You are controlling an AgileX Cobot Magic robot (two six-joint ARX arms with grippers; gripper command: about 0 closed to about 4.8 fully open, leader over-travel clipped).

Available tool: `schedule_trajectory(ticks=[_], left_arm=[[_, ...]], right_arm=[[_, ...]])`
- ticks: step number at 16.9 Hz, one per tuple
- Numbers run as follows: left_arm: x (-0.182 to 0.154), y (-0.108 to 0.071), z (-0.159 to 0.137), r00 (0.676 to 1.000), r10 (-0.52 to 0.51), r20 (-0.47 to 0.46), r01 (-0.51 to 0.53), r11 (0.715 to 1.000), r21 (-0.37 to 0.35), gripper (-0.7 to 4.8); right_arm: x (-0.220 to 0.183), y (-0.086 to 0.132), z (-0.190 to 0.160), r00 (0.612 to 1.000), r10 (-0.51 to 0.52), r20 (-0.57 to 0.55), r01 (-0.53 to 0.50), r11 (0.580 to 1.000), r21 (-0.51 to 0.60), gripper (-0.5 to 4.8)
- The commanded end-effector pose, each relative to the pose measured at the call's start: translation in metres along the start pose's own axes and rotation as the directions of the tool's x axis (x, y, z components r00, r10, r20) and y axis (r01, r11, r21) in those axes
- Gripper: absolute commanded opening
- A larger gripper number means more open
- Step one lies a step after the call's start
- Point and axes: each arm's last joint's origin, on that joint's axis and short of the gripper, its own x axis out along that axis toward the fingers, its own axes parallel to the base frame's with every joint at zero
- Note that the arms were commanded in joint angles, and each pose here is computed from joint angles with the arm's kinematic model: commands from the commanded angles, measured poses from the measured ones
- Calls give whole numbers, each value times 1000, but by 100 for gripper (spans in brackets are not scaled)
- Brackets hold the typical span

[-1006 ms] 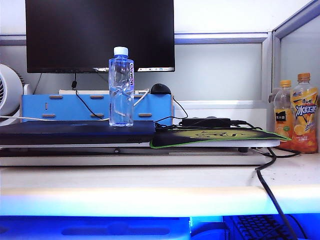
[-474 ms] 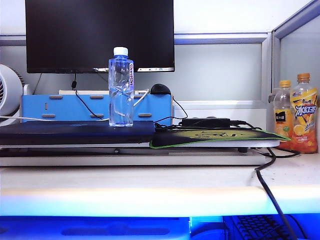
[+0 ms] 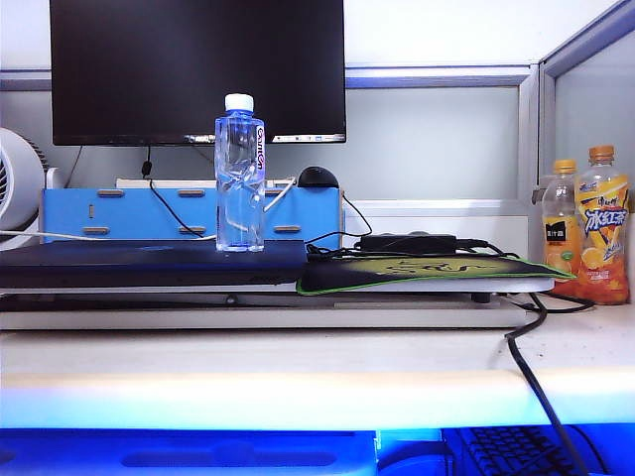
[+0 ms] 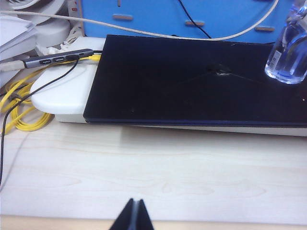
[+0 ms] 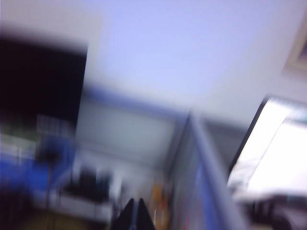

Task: Pick up the mineral water bottle and place it on the laptop.

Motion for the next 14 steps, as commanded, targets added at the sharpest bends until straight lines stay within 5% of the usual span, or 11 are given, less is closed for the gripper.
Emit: schedule_trajectory(ticks=[1, 6, 14], left_arm=[[0, 0, 0, 1000, -2, 0, 2, 1000, 1, -2], [0, 0, 0, 1000, -2, 0, 2, 1000, 1, -2], [0, 0, 0, 1000, -2, 0, 2, 1000, 1, -2]], right_arm=[[24, 29, -38, 998, 24, 50, -25, 999, 20, 9], [82, 83, -142, 993, 63, 97, -69, 996, 53, 13], [80, 99, -270, 991, 22, -133, 3, 982, 188, 14]])
